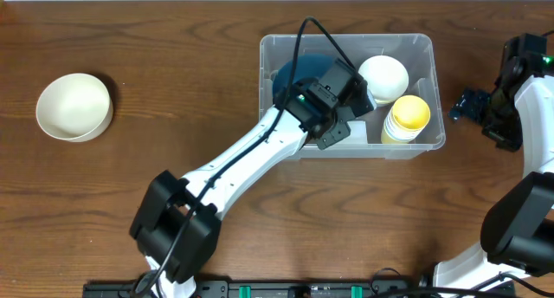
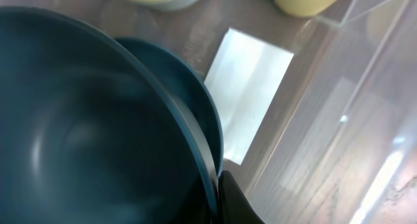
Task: Pack container
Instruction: 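Carry the back blue bowl into the bin onto the first blue bowl, then release the blue bowl and pull the left gripper back left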
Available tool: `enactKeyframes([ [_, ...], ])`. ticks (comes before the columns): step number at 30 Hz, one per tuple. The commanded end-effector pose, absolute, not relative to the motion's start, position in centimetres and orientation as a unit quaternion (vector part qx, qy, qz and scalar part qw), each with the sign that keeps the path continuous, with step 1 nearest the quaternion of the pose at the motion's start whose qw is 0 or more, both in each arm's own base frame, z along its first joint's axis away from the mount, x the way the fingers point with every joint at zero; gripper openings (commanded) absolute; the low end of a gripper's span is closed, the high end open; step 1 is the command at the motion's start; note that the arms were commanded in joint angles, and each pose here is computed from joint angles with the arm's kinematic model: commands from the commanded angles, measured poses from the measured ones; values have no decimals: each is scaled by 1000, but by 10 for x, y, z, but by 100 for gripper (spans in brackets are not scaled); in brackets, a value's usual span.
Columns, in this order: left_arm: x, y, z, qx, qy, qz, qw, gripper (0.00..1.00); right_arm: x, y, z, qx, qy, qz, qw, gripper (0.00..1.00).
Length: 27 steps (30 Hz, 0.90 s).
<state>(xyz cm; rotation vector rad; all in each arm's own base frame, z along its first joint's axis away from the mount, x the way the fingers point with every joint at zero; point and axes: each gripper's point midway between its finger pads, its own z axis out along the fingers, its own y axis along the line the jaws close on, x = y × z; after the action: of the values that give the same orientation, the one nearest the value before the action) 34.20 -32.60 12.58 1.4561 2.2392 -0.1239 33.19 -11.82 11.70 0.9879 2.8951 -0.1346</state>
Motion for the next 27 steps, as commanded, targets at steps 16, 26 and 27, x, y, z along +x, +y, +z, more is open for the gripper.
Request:
enactKeyframes([
  [16, 382, -265, 215, 369, 856, 90, 351, 49, 331, -120, 118, 330, 942, -47, 41, 99],
  [26, 375, -151, 312, 154, 894, 24, 421, 33, 331, -120, 118, 330, 942, -47, 41, 99],
  [27, 372, -151, 310, 157, 898, 2, 412, 30, 331, -120, 118, 330, 942, -47, 41, 99],
])
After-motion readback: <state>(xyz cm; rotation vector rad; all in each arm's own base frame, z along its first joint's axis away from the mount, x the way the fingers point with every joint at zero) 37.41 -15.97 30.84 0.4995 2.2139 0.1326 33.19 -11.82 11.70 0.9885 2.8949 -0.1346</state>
